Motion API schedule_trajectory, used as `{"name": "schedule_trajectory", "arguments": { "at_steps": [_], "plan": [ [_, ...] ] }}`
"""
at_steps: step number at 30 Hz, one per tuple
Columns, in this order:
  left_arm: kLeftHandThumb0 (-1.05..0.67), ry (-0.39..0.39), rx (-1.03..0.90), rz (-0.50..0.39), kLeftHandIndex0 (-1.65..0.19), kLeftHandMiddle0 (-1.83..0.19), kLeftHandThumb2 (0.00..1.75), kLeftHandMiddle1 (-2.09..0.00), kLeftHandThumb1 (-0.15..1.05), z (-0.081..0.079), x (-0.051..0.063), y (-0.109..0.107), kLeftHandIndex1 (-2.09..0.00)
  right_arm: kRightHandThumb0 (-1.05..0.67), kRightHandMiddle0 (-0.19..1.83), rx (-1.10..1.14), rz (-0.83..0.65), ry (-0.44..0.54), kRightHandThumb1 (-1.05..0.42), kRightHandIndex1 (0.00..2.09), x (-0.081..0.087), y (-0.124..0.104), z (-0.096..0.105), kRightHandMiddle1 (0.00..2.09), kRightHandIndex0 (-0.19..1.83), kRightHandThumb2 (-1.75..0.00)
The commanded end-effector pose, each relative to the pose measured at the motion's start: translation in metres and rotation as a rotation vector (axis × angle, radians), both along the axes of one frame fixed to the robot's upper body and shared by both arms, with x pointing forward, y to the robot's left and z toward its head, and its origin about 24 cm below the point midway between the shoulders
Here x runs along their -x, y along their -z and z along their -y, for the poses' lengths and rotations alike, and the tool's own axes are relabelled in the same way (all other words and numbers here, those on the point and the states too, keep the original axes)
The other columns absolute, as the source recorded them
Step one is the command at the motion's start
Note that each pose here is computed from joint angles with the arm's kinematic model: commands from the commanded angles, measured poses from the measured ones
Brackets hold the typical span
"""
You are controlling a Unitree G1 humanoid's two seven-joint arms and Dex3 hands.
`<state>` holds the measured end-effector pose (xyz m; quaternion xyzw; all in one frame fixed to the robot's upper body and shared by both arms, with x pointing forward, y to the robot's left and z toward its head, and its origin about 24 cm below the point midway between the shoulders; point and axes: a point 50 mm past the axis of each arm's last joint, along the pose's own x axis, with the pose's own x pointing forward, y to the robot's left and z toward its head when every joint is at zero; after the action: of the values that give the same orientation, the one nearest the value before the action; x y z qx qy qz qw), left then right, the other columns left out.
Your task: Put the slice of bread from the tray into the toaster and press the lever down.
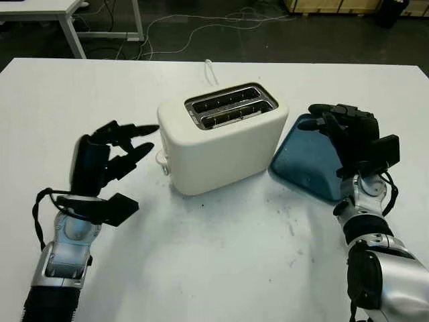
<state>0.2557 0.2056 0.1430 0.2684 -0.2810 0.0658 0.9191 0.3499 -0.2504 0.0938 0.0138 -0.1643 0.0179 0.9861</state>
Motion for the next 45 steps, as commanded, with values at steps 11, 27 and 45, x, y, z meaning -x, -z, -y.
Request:
{"name": "schedule_trajectory", "arguments": {
  "at_steps": [11, 27, 45],
  "plan": [
    [-0.49, -0.122, 0.175, -0.013, -0.75, -0.32, 0.01, -1.1, 0.92, -0.013, 0.009, -0.002, 0.0, -1.05, 1.27, 0.117, 0.061, 0.063, -0.92, 0.5, 0.0, -0.01, -0.01, 0.0, 1.11, -0.01],
    [-0.51, -0.054, -0.348, -0.004, -0.9, -0.56, 0.0, -0.96, 0.83, -0.032, -0.004, -0.071, -0.08, -1.05, 1.23, 0.375, 0.131, -0.009, -0.92, 0.93, -0.016, -0.07, 0.007, 0.0, 0.94, -0.01],
    [-0.53, 0.028, -0.804, -0.164, -0.98, -0.65, 0.0, -1.0, 0.75, -0.015, -0.036, -0.081, -0.06, -1.05, 0.6, 0.971, 0.079, -0.085, -0.92, 1.46, -0.029, -0.103, -0.004, 1.28, 0.67, -0.03]
  ]
}}
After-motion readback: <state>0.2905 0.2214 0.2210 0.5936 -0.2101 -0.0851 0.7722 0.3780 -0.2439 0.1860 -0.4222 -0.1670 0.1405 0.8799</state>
